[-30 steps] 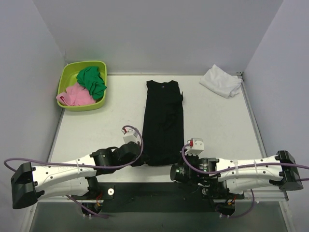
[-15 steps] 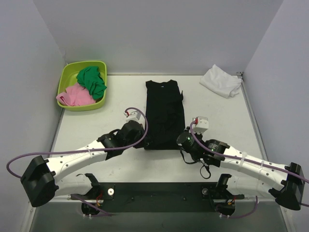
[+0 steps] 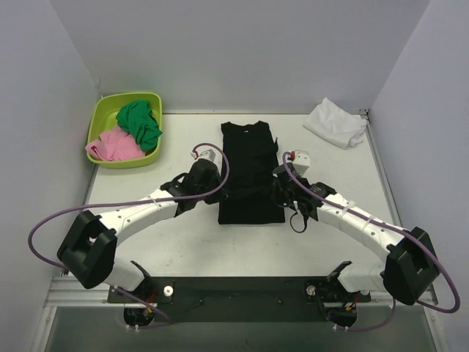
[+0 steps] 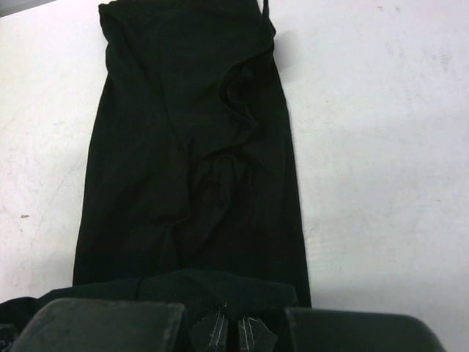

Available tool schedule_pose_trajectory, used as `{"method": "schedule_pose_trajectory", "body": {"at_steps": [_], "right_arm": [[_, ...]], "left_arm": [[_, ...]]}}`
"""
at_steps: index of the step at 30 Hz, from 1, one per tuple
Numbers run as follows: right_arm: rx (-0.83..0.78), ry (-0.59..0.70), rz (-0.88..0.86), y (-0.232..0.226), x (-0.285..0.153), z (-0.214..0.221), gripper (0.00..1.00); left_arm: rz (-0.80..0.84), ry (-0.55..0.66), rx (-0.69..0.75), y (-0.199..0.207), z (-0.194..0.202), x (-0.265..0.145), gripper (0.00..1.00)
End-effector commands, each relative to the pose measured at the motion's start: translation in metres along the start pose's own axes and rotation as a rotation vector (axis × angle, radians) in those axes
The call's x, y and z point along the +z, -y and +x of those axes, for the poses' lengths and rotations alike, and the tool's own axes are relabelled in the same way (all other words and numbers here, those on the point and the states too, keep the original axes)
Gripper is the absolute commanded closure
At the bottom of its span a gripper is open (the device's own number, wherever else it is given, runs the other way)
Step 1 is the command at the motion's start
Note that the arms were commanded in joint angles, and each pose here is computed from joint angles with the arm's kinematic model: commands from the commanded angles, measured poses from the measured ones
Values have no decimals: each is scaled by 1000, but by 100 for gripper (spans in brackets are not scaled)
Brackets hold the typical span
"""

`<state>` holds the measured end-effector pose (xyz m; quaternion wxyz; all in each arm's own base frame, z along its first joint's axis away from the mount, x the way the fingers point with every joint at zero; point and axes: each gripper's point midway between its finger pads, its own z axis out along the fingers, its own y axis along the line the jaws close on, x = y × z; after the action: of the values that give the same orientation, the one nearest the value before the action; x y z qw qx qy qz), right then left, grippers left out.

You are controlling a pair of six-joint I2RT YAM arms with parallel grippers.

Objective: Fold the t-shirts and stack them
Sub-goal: Fold the folded rectangular tshirt in 1/3 of the way

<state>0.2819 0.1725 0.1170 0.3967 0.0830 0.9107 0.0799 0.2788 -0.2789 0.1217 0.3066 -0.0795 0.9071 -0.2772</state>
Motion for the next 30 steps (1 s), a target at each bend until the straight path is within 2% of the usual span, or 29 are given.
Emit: {"method": "schedule_pose_trajectory", "body": {"at_steps": [1, 17, 18, 19, 20, 21, 22, 23, 25, 27, 30], "right_arm": [[-2, 20, -15, -5, 18, -26, 100], [65, -104, -16, -6, 104, -43, 100], [68, -106, -15, -4, 111, -45, 100], [66, -99, -26, -7, 113, -49, 92], [59, -95, -23, -6, 115, -52, 79], [60, -71, -33, -9, 118, -58, 61], [60, -60, -34, -10, 119, -63, 44], [52, -41, -29, -10, 118, -70, 18], [50, -11, -41, -13, 110, -80, 0], [49, 29, -43, -11, 95, -88, 0], [43, 51, -55, -9, 71, -85, 0]], "left_arm": [[18, 32, 0, 3, -28, 15, 100], [9, -1, -79, -16, -73, 96, 100], [13, 4, -86, -16, -78, 98, 96], [6, 11, -100, -22, -82, 103, 80], [-1, 20, -115, -25, -87, 103, 19], [-7, 28, -128, -28, -92, 104, 7], [-7, 45, -142, -31, -101, 101, 7], [-3, 63, -147, -31, -108, 98, 7], [15, 116, -146, -25, -124, 82, 7], [19, 172, -131, -21, -136, 65, 6], [45, 199, -119, -14, -131, 34, 6]]}}
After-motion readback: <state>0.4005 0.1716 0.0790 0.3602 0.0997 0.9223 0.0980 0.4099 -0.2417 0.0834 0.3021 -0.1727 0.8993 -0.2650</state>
